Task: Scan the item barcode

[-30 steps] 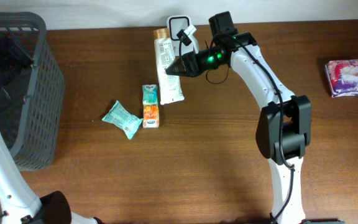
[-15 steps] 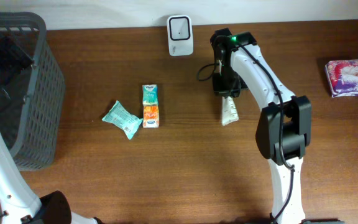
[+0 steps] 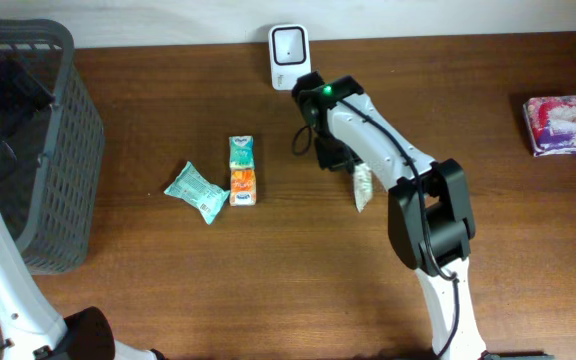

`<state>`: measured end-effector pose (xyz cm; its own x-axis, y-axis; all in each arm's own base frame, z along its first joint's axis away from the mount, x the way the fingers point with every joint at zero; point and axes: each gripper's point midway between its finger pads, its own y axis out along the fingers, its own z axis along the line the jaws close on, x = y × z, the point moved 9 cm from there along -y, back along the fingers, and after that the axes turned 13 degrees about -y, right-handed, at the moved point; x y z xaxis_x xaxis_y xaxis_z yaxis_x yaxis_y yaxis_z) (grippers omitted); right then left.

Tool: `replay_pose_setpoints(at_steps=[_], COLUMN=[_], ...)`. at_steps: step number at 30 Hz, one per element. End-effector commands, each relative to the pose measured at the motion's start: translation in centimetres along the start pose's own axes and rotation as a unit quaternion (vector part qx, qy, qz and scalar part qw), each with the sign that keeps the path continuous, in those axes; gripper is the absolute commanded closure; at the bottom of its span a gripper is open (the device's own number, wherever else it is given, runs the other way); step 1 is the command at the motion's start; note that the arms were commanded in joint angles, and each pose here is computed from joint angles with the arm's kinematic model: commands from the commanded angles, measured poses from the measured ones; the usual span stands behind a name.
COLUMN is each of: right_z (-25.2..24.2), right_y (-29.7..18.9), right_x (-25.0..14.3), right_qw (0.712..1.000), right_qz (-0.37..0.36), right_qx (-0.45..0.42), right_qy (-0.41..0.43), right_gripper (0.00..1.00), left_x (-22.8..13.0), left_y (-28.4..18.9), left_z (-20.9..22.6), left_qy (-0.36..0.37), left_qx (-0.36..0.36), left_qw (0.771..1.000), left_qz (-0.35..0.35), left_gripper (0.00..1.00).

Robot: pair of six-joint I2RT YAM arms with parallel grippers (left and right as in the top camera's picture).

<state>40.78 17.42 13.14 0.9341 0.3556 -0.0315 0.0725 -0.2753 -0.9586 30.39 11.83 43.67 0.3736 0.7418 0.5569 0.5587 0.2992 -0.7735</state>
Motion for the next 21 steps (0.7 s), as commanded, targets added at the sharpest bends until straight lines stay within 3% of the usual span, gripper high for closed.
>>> replay_pose_setpoints(at_steps=[1,7,8,9,11,12,14,17,19,21], right_z=[2.6,4.8,4.2,3.1,0.7,-1.3,-3.3,-3.4,-2.7,-1.9], right_y=[-0.8,-2.3,-3.2,-4.0,-4.6,-4.3,-3.5,-2.4,-1.1,0.9], right_x=[0.3,0.9,1.3,1.6,1.9,1.9,1.7,1.6,1.7,1.5], right_qw=[0.998,0.988,0.987,0.988,0.992,0.993,0.993,0.978,0.974,0.974], right_qz=[-0.019,-0.039,-0.053,-0.064,-0.067,-0.062,-0.048,-0.051,-0.057,-0.054], right_qx=[0.056,0.147,0.147,0.134,0.104,0.104,0.11,0.198,0.211,0.212], right_qy=[-0.01,-0.021,-0.035,-0.039,-0.018,0.003,0.024,-0.031,-0.053,-0.055], right_gripper=[0.79,0.7,0.35,0.25,0.22,0.16,0.16,0.18,0.18,0.26], left_x=[0.2,0.2,0.2,0.2,0.2,0.2,0.2,0.2,0.2,0.2], left_y=[-0.2,-0.2,-0.2,-0.2,-0.2,-0.2,-0.2,-0.2,-0.2,-0.2], left_z=[0.1,0.1,0.1,0.1,0.1,0.1,0.1,0.1,0.1,0.1], left_qy=[0.006,0.007,0.006,0.007,0.006,0.007,0.007,0.007,0.007,0.006], left_qx=[0.003,0.003,0.003,0.003,0.003,0.003,0.003,0.003,0.003,0.003], left_qw=[1.0,1.0,1.0,1.0,1.0,1.0,1.0,1.0,1.0,1.0], left_qz=[-0.007,-0.007,-0.007,-0.007,-0.007,-0.006,-0.006,-0.007,-0.007,-0.006], left_gripper=[0.01,0.01,0.01,0.01,0.01,0.01,0.01,0.01,0.01,0.01])
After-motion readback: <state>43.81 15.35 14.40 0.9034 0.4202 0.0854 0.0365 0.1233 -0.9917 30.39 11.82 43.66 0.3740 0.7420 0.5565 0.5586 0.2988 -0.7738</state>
